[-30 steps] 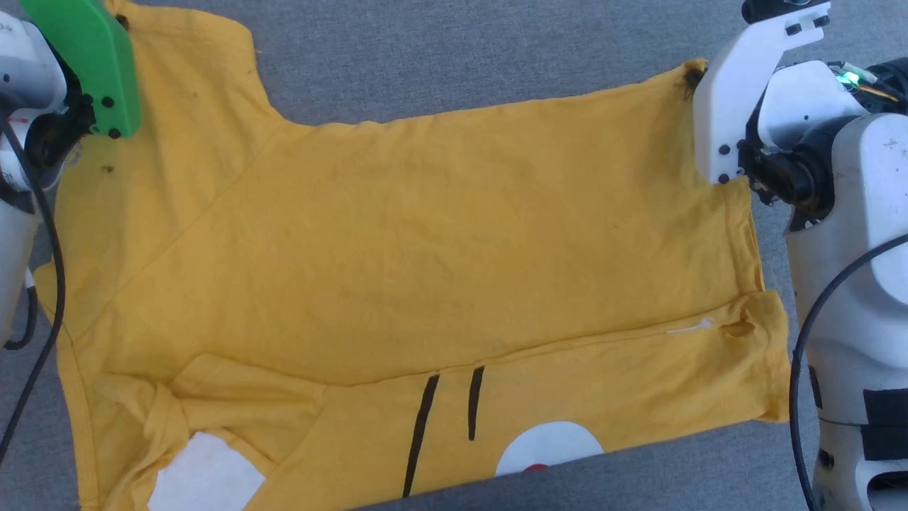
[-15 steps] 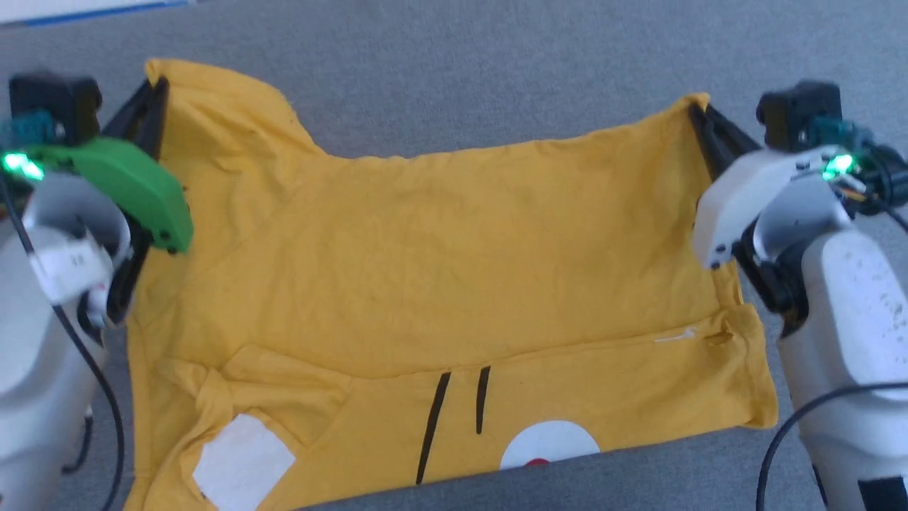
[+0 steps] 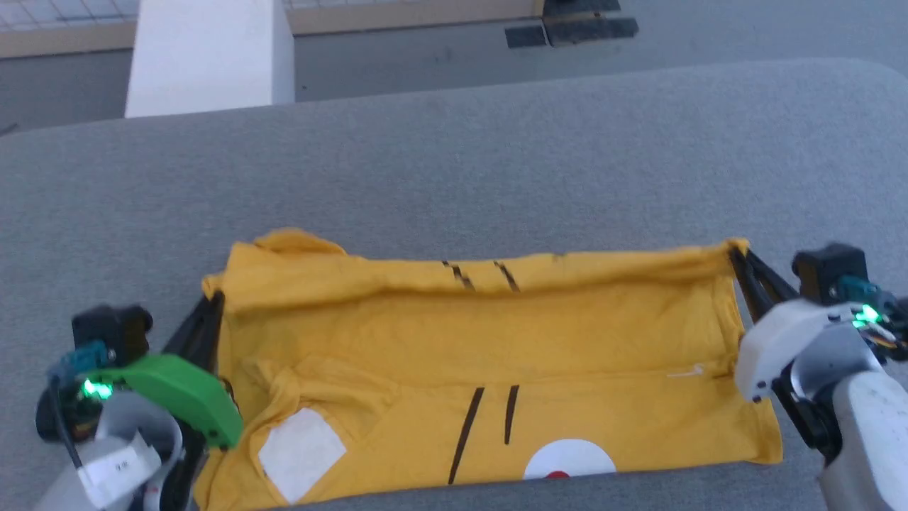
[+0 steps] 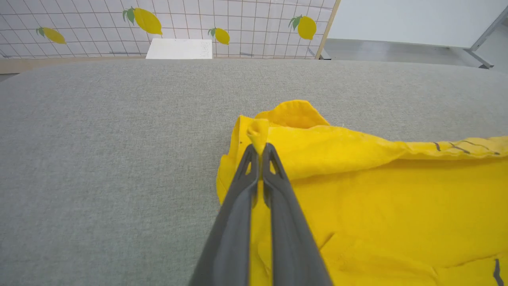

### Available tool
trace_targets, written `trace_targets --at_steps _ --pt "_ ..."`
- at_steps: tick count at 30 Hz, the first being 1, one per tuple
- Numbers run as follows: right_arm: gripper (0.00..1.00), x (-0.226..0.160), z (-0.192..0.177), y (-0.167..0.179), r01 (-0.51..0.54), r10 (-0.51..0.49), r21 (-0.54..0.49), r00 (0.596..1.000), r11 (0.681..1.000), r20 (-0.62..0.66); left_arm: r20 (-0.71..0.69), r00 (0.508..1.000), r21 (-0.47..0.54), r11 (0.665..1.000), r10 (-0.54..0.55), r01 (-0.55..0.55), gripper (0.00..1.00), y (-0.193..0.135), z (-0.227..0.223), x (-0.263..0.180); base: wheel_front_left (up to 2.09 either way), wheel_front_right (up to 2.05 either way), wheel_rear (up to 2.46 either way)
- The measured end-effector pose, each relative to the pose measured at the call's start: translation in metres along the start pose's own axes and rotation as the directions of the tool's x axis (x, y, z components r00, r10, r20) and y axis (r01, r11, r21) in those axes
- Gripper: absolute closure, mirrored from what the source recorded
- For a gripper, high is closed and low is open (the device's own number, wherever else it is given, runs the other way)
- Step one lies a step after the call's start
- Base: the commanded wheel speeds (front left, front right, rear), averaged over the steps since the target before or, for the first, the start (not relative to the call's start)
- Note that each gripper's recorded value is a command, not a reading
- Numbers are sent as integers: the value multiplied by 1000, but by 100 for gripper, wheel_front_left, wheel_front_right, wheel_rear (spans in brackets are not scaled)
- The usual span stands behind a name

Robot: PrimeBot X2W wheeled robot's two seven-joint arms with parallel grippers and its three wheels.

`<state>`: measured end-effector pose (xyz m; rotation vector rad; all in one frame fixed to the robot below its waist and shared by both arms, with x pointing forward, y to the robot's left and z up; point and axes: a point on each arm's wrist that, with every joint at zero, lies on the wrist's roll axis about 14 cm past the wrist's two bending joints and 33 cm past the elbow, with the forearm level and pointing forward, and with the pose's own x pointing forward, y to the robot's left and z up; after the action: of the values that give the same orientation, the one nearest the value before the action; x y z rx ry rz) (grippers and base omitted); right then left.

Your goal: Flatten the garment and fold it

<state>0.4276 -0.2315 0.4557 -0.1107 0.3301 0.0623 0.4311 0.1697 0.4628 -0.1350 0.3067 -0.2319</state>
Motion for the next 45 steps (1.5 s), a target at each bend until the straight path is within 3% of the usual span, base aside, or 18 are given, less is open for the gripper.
trace_targets --at_steps 9,17,21,22,23,24,29,34,39,45 --pt "100 -21 -46 3 -32 23 -37 974 999 -224 -116 992 -139 988 47 -63 100 -5 -52 -66 0 0 0" --pt "100 -38 -91 11 -73 57 -18 889 997 -454 -239 971 -188 980 22 -69 100 -16 -97 -87 0 0 0" --pt "98 -40 -95 10 -58 53 6 872 998 -487 -284 959 -183 980 24 -78 100 -14 -112 -90 0 0 0" --pt "18 -41 -95 10 -52 53 15 871 999 -489 -282 959 -185 979 27 -82 85 -14 -112 -90 0 0 0" --pt "0 -41 -95 10 -48 52 21 870 999 -490 -278 960 -185 979 30 -84 51 -14 -112 -89 0 0 0" --pt "0 -41 -94 10 -43 51 27 871 999 -488 -271 962 -187 978 34 -87 0 -14 -111 -89 0 0 0" --pt "0 -49 -90 5 -5 34 64 890 998 -454 -185 981 -201 975 62 -100 0 -10 -96 -86 0 0 0" --pt "0 -55 -71 7 25 22 134 941 991 -338 -9 994 -198 974 113 -113 0 -7 -62 -82 0 0 0" --pt "0 -57 -40 7 59 -26 216 988 975 -153 156 978 -136 984 136 -115 0 -6 -23 -74 0 0 0" --pt "0 -63 -14 -3 105 -110 276 994 955 0 326 934 -6 988 148 -154 0 0 29 -65 0 0 0"
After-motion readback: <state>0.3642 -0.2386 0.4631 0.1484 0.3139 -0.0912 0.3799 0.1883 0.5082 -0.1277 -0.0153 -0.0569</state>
